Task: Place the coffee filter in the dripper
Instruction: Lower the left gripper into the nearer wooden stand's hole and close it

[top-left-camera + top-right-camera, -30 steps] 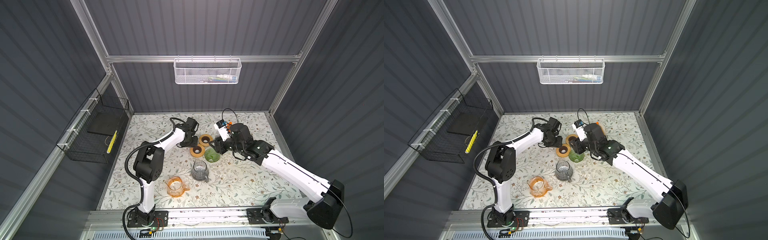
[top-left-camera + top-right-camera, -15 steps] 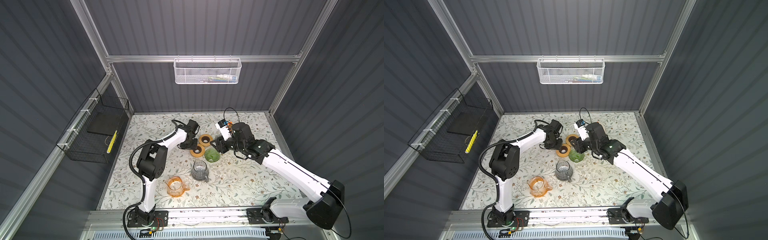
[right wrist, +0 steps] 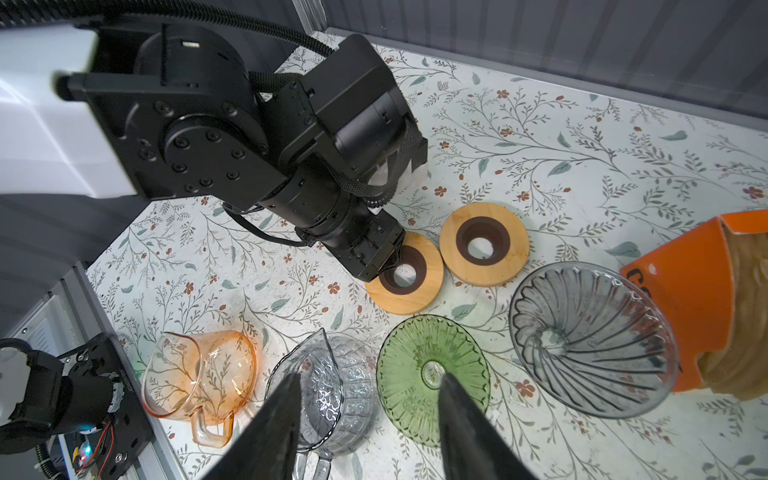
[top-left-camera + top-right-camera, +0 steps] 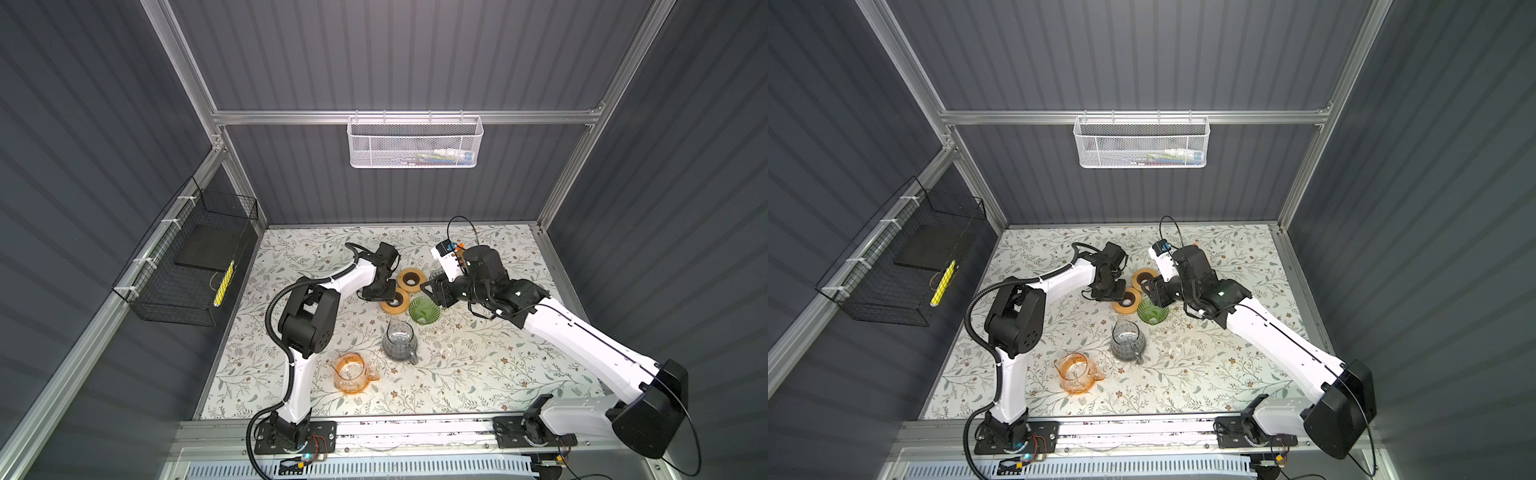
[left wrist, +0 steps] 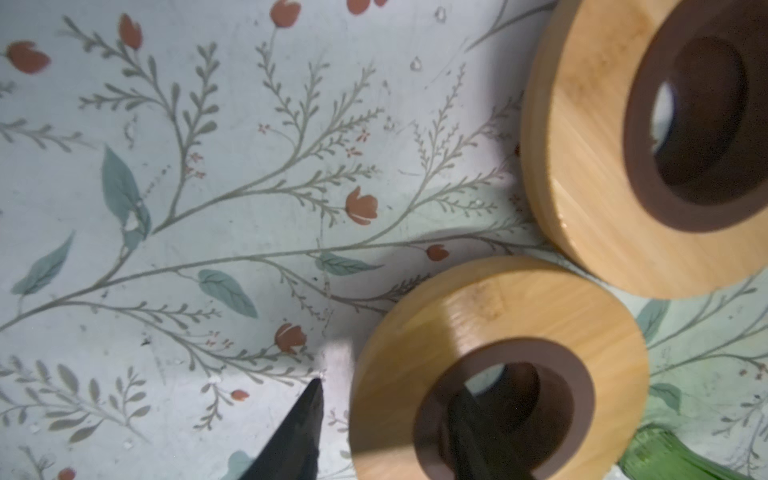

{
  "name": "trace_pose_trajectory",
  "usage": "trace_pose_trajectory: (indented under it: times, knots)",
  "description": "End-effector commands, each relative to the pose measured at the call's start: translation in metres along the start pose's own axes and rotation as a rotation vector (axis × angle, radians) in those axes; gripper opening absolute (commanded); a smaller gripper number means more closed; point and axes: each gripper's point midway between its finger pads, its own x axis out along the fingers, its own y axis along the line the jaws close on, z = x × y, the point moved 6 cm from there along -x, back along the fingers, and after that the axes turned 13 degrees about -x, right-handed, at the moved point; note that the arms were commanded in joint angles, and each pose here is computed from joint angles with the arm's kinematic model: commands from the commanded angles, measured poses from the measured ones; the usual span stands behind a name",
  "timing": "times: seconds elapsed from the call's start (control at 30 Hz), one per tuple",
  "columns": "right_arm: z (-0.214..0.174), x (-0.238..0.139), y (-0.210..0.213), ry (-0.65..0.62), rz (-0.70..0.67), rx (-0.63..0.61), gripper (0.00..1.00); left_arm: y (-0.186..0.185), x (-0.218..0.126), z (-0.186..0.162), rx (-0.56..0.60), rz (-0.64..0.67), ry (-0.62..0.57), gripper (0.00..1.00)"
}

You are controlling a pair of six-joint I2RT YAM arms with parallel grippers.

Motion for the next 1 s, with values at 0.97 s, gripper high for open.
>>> trace_pose_trajectory:
  times: [0.97]
  knots:
    - [0.0, -0.005, 0.001, 0.009, 0.019, 0.003, 0.55, 0.002, 0.012, -0.007, -0.049, 0.005, 0.006, 0.15]
